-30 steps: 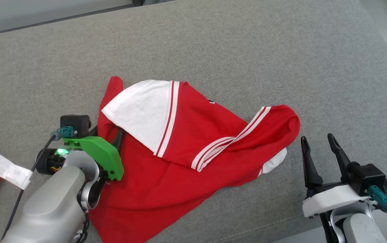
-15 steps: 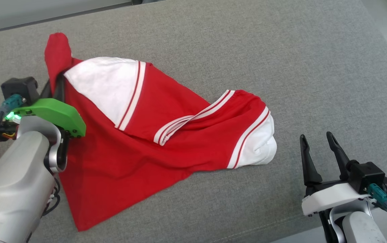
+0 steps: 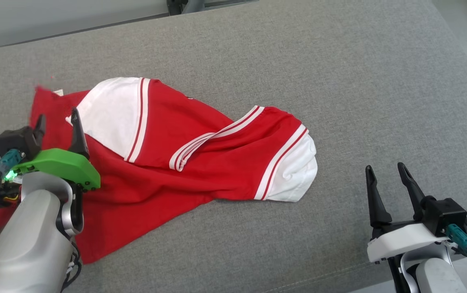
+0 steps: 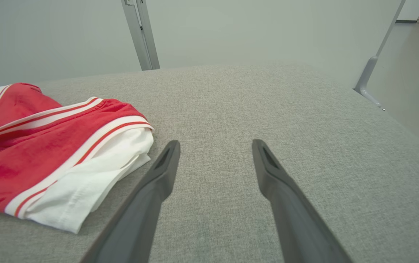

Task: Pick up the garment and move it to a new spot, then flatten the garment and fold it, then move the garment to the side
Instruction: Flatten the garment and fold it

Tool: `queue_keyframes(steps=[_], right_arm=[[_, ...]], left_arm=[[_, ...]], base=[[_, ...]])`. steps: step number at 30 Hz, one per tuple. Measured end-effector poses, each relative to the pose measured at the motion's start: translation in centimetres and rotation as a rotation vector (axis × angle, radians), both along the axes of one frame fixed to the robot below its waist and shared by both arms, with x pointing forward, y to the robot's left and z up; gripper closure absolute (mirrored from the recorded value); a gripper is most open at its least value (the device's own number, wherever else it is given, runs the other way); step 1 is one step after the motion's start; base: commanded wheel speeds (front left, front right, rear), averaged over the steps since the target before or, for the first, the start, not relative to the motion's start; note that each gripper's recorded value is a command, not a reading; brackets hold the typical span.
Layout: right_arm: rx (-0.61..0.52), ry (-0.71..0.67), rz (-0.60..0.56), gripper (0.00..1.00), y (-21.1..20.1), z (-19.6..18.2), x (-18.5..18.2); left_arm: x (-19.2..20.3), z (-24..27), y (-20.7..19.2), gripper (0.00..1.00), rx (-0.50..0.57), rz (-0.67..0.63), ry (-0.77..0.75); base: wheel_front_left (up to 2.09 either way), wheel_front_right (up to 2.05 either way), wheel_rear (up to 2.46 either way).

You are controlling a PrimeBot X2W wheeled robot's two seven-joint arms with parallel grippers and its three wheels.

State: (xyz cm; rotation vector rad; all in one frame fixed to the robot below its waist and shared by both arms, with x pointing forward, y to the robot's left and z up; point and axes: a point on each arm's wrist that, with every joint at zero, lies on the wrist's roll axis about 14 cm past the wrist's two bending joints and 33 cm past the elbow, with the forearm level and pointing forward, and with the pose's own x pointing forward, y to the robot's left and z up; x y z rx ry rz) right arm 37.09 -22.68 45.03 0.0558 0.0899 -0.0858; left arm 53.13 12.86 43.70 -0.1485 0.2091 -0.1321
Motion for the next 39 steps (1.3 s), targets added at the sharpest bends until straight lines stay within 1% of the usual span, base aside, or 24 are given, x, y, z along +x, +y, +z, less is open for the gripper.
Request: queue_keyframes(steps=[4,7,9,11,13,17,20,21,24,25,28,32,35,37,39], right_arm=[[-0.001,-0.007,0.001,0.00,0.0,0.2,-0.2],[0.000,-0.010,0.004,0.00,0.2,0.3,-0.5],[0.001,-0.009,0.007,0.00,0.3,0.4,-0.7],[0.001,-0.011,0.010,0.00,0.4,0.4,-0.8],[0.002,-0.017,0.015,0.00,0.6,0.6,-0.8],[0.004,-0.019,0.028,0.00,1.0,0.7,-0.7],[0.004,-0.024,0.030,0.00,1.0,0.8,-0.5],[0.006,-0.021,0.020,0.00,0.7,0.7,-0.5],[0.012,-0.016,0.001,0.00,0.2,0.6,-0.6],[0.014,-0.016,-0.008,0.00,-0.1,0.6,-0.6],[0.020,-0.017,-0.034,0.00,-0.8,0.6,-0.7],[0.032,-0.015,-0.087,0.00,-2.4,0.6,-1.1],[0.035,0.004,-0.132,0.00,-3.6,0.2,-1.9],[0.040,0.015,-0.161,0.00,-4.4,-0.1,-2.4],[0.039,0.026,-0.180,0.00,-4.9,-0.4,-2.8]], left_arm=[[-1.7,-1.1,0.5,0.00,-0.035,0.027,0.037],[-3.5,-2.3,0.2,0.00,-0.051,0.014,0.073],[-4.1,-1.8,-0.4,0.00,-0.051,-0.014,0.060],[-4.5,-0.9,-1.9,0.00,-0.031,-0.078,0.035],[-5.1,0.0,-4.3,0.00,-0.031,-0.162,0.030],[-7.3,2.0,-11.2,0.00,-0.065,-0.381,0.032],[-10.0,3.1,-16.9,0.00,-0.100,-0.564,0.057],[-11.8,3.6,-20.3,0.00,-0.121,-0.673,0.083],[-13.4,4.8,-24.3,0.00,-0.100,-0.813,0.050],[-14.1,4.9,-25.5,0.00,-0.102,-0.855,0.057],[-15.9,3.6,-28.0,0.00,-0.060,-0.961,0.099],[-16.2,1.3,-29.5,0.00,0.006,-1.023,0.158],[-16.1,-0.1,-30.4,0.00,0.048,-1.048,0.163],[-16.2,-1.9,-30.5,0.00,0.079,-1.057,0.208],[-16.4,-4.0,-30.1,0.00,0.136,-1.068,0.245]], base=[[0.00,0.00,0.00],[0.00,0.00,0.00],[0.00,0.00,0.00],[0.00,0.00,0.00],[0.00,0.00,0.00],[0.00,0.00,0.00],[0.00,0.00,0.00],[0.00,0.00,0.00],[0.00,0.00,0.00],[0.00,0.00,0.00],[0.00,0.00,0.00],[0.00,0.00,0.00],[0.00,0.00,0.00],[0.00,0.00,0.00],[0.00,0.00,0.00]])
